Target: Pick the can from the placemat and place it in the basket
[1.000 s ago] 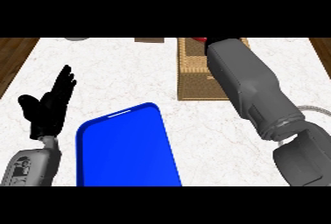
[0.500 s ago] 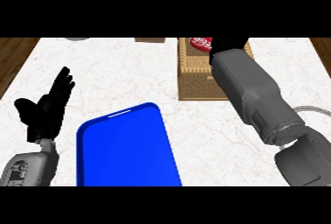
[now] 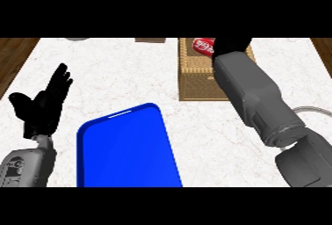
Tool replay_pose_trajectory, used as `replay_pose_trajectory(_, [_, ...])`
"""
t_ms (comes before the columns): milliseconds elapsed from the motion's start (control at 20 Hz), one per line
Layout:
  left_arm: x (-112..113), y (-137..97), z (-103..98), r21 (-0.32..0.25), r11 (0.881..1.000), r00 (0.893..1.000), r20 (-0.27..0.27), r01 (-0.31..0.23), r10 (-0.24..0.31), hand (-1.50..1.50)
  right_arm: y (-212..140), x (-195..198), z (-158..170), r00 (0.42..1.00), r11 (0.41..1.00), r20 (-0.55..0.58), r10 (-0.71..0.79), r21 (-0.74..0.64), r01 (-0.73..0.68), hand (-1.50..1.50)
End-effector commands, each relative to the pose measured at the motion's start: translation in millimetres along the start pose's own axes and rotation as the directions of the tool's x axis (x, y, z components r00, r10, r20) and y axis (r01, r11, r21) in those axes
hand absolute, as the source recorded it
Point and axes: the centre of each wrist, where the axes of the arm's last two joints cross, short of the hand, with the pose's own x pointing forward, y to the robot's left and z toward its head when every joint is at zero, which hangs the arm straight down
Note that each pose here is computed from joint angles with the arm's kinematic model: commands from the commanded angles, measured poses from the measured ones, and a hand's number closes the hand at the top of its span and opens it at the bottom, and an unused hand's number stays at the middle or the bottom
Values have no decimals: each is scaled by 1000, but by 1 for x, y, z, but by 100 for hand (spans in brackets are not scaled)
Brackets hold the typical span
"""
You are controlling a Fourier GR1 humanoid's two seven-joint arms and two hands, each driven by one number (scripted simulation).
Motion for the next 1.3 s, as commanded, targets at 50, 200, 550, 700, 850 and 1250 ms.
replay_pose_trajectory(50, [1, 1, 1, 0, 1000, 1000, -3, 7, -7, 0, 6, -6, -3, 999, 999, -18, 34, 27, -33, 150])
replay_pose_trajectory(200, [7, -8, -1, -7, 1000, 1000, 20, -2, 2, 0, 16, -10, -1, 999, 996, -17, 36, 76, -35, 150])
replay_pose_trajectory(550, [-5, -10, 1, -12, 1000, 1000, 3, 8, -8, 0, 35, -17, 4, 1000, 992, -25, 13, 123, -10, 150])
replay_pose_trajectory(700, [5, -20, -10, 0, 1000, 1000, 8, 15, -15, 0, 23, -16, -2, 1000, 990, -26, -4, 142, 8, 150])
replay_pose_trajectory(850, [-1, -7, -5, 4, 1000, 1000, 13, -1, 1, 0, 32, -21, -1, 997, 981, -71, -18, 193, 31, 150])
replay_pose_trajectory(1250, [-8, 1, 1, 10, 1000, 1000, -12, 23, -23, 0, 43, -28, -1, 980, 975, -201, -3, 216, 48, -150])
